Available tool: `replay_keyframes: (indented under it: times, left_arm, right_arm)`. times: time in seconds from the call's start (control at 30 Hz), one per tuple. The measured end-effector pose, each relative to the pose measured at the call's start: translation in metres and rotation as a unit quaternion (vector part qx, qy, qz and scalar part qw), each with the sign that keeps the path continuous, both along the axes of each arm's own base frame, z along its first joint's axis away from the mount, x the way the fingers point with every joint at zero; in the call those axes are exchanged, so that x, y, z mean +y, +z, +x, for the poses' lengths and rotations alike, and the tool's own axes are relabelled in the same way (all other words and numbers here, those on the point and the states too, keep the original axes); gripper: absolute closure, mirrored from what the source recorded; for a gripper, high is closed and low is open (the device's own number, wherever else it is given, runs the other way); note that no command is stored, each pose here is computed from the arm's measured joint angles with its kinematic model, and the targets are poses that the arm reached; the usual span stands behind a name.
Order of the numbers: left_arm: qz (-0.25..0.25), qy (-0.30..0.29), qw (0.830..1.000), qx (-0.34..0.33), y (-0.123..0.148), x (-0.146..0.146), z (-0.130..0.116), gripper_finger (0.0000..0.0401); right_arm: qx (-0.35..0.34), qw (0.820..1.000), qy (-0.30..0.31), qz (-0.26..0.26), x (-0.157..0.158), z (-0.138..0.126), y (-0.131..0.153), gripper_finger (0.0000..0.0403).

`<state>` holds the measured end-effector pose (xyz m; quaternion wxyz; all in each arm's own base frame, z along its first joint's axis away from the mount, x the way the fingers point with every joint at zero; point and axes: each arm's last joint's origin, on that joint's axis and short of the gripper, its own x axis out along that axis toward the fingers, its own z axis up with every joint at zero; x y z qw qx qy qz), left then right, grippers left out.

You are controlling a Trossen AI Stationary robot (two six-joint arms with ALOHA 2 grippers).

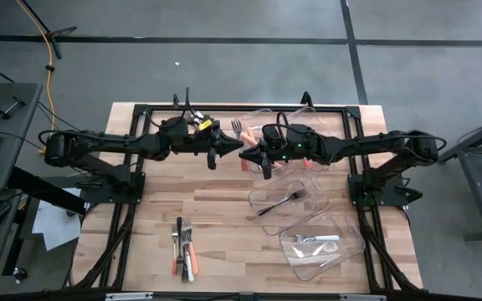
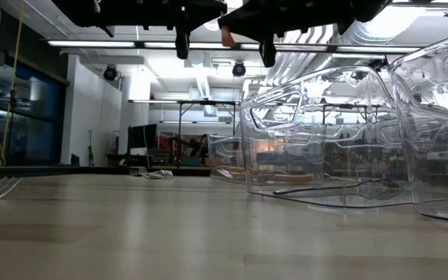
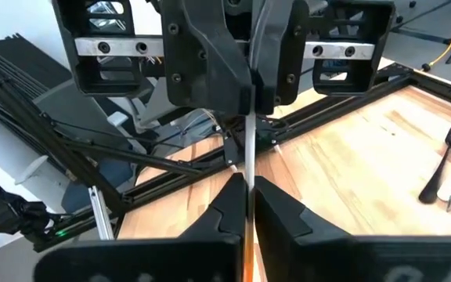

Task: Sort silverware by color (type)
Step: Put the orange fork into the right transparent bin

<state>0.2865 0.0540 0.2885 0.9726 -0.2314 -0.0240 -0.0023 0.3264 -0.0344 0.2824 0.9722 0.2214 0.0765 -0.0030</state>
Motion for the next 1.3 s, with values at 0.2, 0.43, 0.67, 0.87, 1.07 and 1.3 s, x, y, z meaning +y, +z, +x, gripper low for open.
replay_keyframes:
  times: [0.2,0.43,0.67,0.87,1.07,1.3]
  left_arm:
    - [-0.005,0.0,1.0,0.002,0.0,0.0,0.0,0.0383]
    - [-0.02,0.012,0.998,0.058,0.0,0.006,-0.014,0.0337]
    - [0.008,0.026,0.994,0.107,0.01,0.005,-0.043,0.0285]
    - [-0.004,0.025,0.987,0.158,0.005,-0.001,-0.067,0.0273]
    - [-0.028,0.029,0.992,0.123,-0.011,-0.008,-0.091,0.0274]
    - [0.002,0.053,0.999,-0.008,-0.013,-0.012,-0.113,0.0276]
  right_arm:
    - [0.005,1.0,0.009,0.001,0.001,0.0,-0.001,0.04]
    - [0.028,0.999,0.013,-0.025,-0.003,-0.009,0.003,0.0402]
    - [0.031,0.998,-0.008,-0.053,-0.016,-0.031,0.02,0.0402]
    - [0.067,0.994,-0.033,-0.078,-0.022,-0.055,0.029,0.0402]
    - [0.075,0.992,-0.068,-0.072,-0.023,-0.087,0.025,0.0403]
    - [0.029,0.99,-0.128,-0.052,-0.014,-0.13,0.004,0.0403]
